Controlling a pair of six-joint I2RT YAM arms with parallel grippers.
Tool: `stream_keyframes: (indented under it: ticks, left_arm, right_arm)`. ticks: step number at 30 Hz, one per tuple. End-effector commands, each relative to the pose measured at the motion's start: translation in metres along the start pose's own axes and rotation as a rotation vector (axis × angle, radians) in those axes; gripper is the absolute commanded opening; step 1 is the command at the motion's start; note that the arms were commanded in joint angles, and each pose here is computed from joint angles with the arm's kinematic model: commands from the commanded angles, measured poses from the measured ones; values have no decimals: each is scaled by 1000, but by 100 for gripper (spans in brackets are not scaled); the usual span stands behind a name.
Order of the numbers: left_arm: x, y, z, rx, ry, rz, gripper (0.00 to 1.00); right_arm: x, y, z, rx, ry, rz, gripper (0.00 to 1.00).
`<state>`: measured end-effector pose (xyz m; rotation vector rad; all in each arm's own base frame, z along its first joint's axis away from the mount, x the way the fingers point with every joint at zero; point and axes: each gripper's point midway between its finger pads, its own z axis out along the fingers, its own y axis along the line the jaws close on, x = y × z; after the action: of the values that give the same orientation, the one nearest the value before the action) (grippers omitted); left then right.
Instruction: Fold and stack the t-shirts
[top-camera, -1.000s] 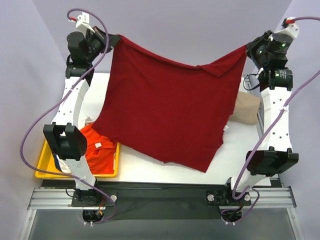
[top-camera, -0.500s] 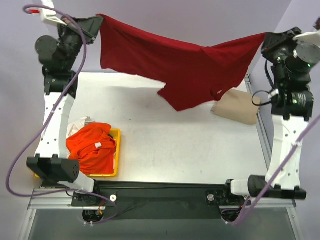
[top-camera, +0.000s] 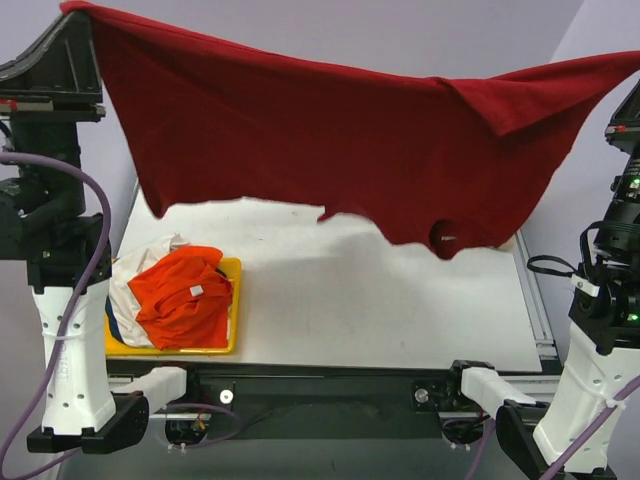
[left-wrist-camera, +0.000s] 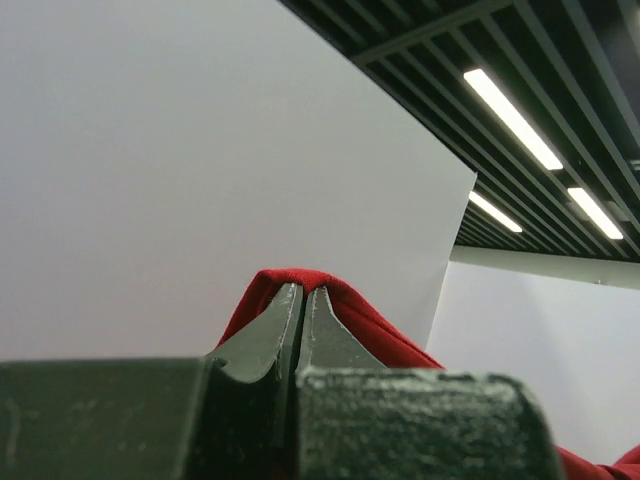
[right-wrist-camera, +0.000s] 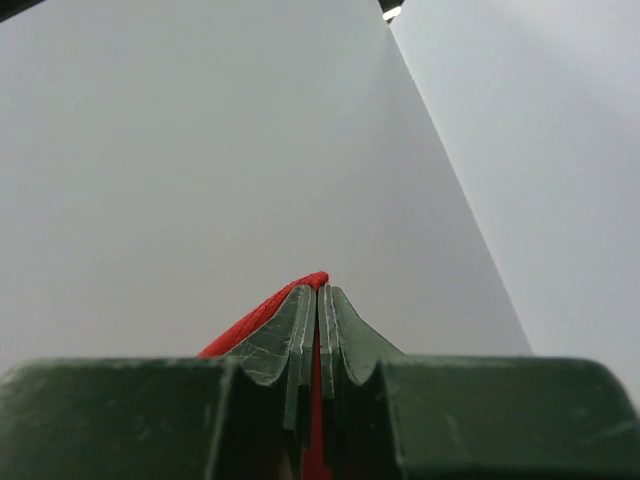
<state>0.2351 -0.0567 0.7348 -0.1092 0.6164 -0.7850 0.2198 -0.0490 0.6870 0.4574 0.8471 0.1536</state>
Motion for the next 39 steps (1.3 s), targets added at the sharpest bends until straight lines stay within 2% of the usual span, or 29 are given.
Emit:
stream_keyframes:
  ticks: [1,5,8,9,12,13,15,16,17,18,19,20,21,22,23,26,27,33,34,39]
  left_arm:
    - [-29,-3,3,-15,-106,79,0]
    - [-8,14,6,-32,-67,73,0]
    - [45,54,10,-83,40,38,0]
    - [73,71,8,-101,108,12,0]
    - [155,122,-3,-148,274,-17,0]
    - [202,159,-19,-210,361,-15,0]
    - [254,197,-44,-267,470,-19,0]
    - [302,234,-69,-330,571,-25,0]
    - [327,252,-83,-356,636,-24,1]
    - [356,270,-105,-402,725,-47,11]
    - [398,303,-135,-459,820,-75,26]
    - [411,311,-138,-467,853,-90,50]
    - [428,320,-153,-499,910,-117,72]
    - [451,335,-174,-532,960,-133,85]
    - [460,339,-186,-551,981,-137,95]
    - [466,342,-201,-585,1010,-156,97]
    - [469,341,-211,-592,1046,-163,97]
    - [460,330,-247,-648,1152,-154,97]
    - [461,329,-255,-662,1172,-162,97]
    - [475,311,-293,-702,1293,-215,97]
  right_arm:
    - [-33,0,3,16,-128,-40,0]
    - [-9,-4,15,19,-81,-58,0]
    - [45,-13,35,36,39,-71,0]
    - [68,-19,41,48,89,-77,0]
    - [159,-42,59,104,274,-72,0]
    - [220,-58,59,140,400,-90,0]
    - [280,-74,56,186,507,-125,0]
    - [339,-92,51,224,618,-169,0]
    - [371,-94,46,237,681,-193,0]
    - [397,-103,44,272,731,-197,0]
    - [464,-133,18,349,907,-249,0]
    - [473,-132,27,357,928,-225,25]
    - [523,-151,11,385,1045,-239,42]
    - [544,-155,-11,402,1157,-221,53]
    - [554,-157,-15,407,1190,-215,64]
    - [576,-168,-50,422,1300,-224,72]
    - [583,-179,-73,445,1354,-240,73]
    - [551,-166,-123,386,1449,-195,75]
    - [553,-171,-145,400,1495,-197,75]
    - [529,-155,-183,391,1520,-165,75]
